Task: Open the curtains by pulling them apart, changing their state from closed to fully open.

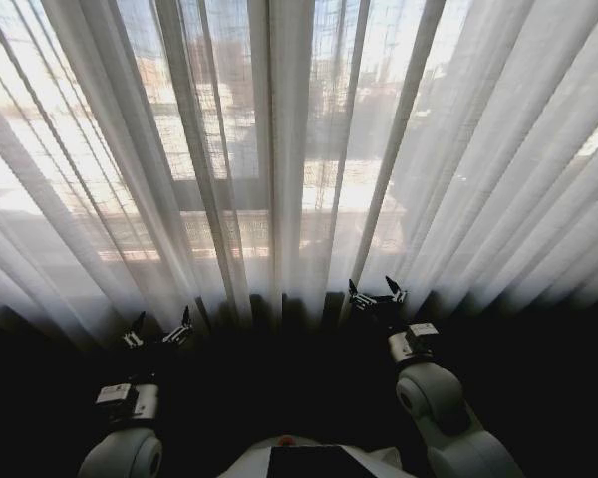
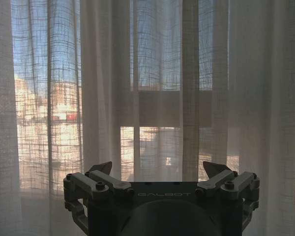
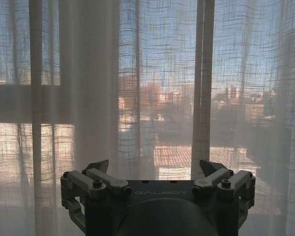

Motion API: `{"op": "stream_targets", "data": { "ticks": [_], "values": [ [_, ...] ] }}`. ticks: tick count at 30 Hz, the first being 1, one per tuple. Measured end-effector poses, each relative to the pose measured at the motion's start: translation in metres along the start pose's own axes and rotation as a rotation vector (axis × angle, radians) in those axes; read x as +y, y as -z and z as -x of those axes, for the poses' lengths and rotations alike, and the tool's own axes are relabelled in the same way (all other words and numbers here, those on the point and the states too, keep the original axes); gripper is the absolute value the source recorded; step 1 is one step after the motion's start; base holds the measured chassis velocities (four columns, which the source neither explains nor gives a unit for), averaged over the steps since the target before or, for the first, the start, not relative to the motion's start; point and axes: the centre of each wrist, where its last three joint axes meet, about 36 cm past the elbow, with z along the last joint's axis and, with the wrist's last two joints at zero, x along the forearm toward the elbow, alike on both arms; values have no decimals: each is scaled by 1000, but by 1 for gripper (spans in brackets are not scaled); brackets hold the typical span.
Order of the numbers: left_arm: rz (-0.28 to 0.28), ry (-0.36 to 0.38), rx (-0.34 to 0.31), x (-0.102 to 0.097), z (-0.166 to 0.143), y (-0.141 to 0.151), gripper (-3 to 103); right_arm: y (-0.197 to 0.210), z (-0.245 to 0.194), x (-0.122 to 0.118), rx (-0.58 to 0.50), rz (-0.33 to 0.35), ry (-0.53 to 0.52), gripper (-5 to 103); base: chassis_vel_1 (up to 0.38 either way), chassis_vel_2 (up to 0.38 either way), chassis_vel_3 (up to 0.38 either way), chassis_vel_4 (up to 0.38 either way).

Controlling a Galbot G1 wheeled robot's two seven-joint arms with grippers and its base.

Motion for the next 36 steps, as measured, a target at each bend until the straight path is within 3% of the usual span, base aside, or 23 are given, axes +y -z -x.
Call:
{"op": "stream_targets", "data": {
  "ticks": [5, 9, 23, 36],
  "values": [
    [-3, 1, 1, 0, 0, -1, 100, -1, 0, 1, -1, -6, 1, 100, -23, 19, 23, -25],
    [-3, 2, 3, -1, -1, -2, 100, -6, -1, 1, 3, -73, 0, 100, 25, -26, -27, 23],
    [-9, 8, -2, -2, -3, 1, 100, -9, -2, 5, 8, -87, 1, 100, 49, 37, -53, -51],
    [-10, 12, -1, -3, -4, -1, 100, -9, -1, 5, 10, -86, -3, 100, 256, 224, -255, -235]
  ]
}}
